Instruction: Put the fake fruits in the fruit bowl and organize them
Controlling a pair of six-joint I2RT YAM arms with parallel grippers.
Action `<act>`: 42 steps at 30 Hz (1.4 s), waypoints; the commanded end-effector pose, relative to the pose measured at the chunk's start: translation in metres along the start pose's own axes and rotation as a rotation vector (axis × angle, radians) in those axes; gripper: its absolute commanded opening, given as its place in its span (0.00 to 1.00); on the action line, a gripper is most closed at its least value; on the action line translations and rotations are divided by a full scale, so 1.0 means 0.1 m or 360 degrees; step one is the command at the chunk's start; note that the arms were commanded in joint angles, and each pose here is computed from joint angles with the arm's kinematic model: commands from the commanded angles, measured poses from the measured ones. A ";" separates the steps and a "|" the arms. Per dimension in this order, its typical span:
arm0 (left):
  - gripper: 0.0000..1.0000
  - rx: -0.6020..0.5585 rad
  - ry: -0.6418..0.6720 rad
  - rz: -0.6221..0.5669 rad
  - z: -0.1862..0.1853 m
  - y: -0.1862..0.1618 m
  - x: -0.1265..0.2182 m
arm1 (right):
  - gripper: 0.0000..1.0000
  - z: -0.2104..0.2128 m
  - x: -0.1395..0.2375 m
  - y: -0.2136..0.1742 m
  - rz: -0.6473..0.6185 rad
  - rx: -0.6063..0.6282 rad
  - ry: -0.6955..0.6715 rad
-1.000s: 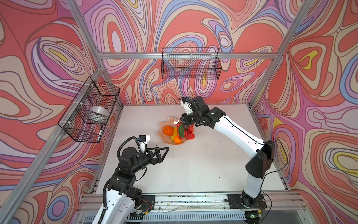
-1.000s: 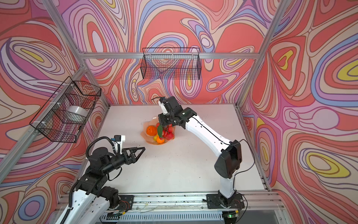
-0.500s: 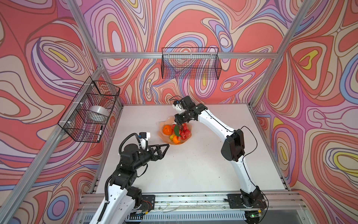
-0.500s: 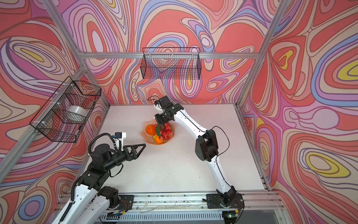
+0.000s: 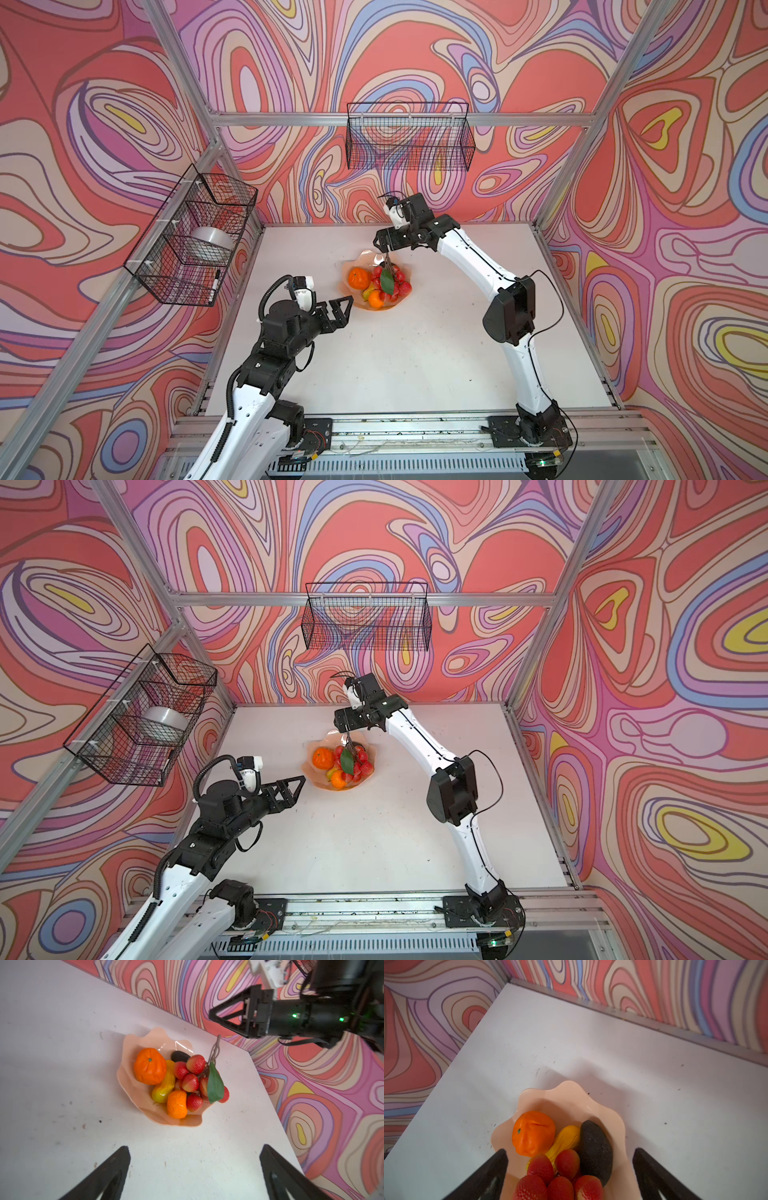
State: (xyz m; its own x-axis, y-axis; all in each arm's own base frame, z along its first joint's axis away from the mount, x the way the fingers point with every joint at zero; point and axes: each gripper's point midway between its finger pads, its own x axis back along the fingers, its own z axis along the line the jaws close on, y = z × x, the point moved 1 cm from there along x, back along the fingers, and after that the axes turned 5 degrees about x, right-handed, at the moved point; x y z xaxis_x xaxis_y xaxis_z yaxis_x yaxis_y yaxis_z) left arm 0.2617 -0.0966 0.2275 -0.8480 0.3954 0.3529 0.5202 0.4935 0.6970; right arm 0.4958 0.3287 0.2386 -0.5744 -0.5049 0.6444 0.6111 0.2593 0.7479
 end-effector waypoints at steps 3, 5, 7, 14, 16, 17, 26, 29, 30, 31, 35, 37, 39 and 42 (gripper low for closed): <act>1.00 -0.0220 0.0467 -0.0338 0.49 0.34 -0.03 | 0.98 -0.33 1.21 0.32 -0.0702 -0.0042 -0.0393; 1.00 -0.0292 0.0664 -0.0383 0.80 0.27 -0.10 | 0.98 -0.54 1.53 0.01 -0.0811 -0.0069 -0.0598; 1.00 -0.0405 0.0785 -0.0445 0.98 0.27 -0.16 | 0.98 -0.80 1.69 -0.42 -0.0768 -0.0096 -0.0805; 1.00 -0.0898 0.1132 -0.0454 1.39 0.27 -0.39 | 0.99 -1.66 2.03 -1.64 -0.0849 -0.0267 -0.1177; 1.00 -0.0886 0.1024 -0.0465 1.49 0.19 -0.51 | 0.98 -1.83 2.03 -1.81 -0.0866 -0.0258 -0.1282; 1.00 -0.0889 0.1007 -0.0533 1.52 0.25 -0.55 | 0.98 -1.93 2.02 -1.90 -0.0870 -0.0265 -0.1335; 1.00 -0.0693 0.0884 -0.0389 1.87 0.28 -0.97 | 0.98 -2.52 1.62 -2.39 -0.0890 -0.0208 -0.1451; 1.00 -0.0664 0.0934 -0.0370 1.93 0.28 -0.96 | 0.98 -2.55 1.55 -2.45 -0.0857 -0.0239 -0.1348; 1.00 -0.0670 0.0936 -0.0383 1.94 0.28 -0.96 | 0.98 -2.55 1.51 -2.50 -0.0860 -0.0247 -0.1316; 1.00 -0.0692 0.0913 -0.0447 1.92 0.31 -0.96 | 0.98 -2.57 1.52 -2.48 -0.0898 -0.0214 -0.1334; 1.00 -0.0677 0.0920 -0.0434 1.92 0.31 -0.96 | 0.98 -2.61 1.44 -2.47 -0.0810 -0.0231 -0.1320; 1.00 -0.0667 0.0926 -0.0401 1.93 0.29 -0.96 | 0.98 -2.62 1.43 -2.46 -0.0798 -0.0232 -0.1322; 1.00 -0.0682 0.0916 -0.0398 1.92 0.29 -0.97 | 0.98 -2.62 1.40 -2.47 -0.0775 -0.0237 -0.1306; 1.00 -0.0687 0.0908 -0.0394 1.91 0.29 -0.97 | 0.98 -2.66 1.39 -2.46 -0.0750 -0.0253 -0.1328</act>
State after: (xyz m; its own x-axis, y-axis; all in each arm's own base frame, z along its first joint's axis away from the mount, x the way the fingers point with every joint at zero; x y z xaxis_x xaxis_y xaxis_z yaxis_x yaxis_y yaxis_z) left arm 0.3733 0.0276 0.0846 -0.9042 -0.2162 0.3683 0.3481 0.1266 0.9289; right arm 0.4085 -0.0237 0.1050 -0.9469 0.2331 0.2216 0.2362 0.0364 0.9710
